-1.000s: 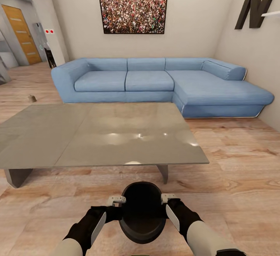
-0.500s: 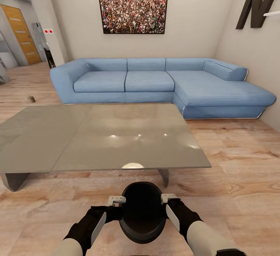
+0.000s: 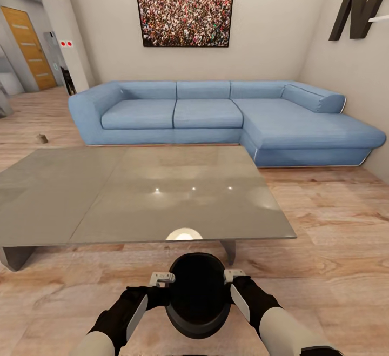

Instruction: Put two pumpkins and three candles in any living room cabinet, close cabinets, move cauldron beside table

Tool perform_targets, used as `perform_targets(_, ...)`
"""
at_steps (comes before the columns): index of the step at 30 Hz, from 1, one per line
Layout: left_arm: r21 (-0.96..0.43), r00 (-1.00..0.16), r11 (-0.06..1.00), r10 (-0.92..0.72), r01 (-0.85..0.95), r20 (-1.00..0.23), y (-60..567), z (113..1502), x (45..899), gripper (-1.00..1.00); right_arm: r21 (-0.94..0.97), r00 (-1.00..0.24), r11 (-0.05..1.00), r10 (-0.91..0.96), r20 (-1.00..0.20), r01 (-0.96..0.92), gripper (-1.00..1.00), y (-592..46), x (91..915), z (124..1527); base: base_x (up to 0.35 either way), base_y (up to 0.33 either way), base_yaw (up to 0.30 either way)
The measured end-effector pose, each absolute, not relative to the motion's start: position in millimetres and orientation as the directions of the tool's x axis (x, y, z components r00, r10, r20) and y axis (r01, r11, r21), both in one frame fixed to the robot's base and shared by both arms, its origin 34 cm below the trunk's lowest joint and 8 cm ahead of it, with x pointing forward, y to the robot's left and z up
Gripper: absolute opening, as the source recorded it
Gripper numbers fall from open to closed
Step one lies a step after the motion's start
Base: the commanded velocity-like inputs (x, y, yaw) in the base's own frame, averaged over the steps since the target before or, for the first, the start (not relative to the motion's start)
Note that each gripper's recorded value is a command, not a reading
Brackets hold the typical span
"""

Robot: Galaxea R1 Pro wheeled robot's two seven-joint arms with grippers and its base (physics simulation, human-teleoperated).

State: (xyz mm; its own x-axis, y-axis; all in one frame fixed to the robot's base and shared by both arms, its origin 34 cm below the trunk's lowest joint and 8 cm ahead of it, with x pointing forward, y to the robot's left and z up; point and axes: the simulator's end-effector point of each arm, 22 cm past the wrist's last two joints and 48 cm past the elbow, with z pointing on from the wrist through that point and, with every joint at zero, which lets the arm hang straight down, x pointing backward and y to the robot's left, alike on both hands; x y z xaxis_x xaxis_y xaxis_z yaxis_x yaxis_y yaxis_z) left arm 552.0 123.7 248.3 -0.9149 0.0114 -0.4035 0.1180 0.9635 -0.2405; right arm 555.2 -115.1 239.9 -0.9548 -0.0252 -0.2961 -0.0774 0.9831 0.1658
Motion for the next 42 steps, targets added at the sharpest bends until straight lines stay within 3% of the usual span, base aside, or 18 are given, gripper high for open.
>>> perform_targets(42, -0.244, -0.926, 0.963, 0.013, 0.112, -0.377, 124, 234, 545, -1.00, 0.169, -0.963, 0.983, -0.024, -0.269, -0.072, -1.00, -115, 547, 226, 0.023, 0.000, 0.000)
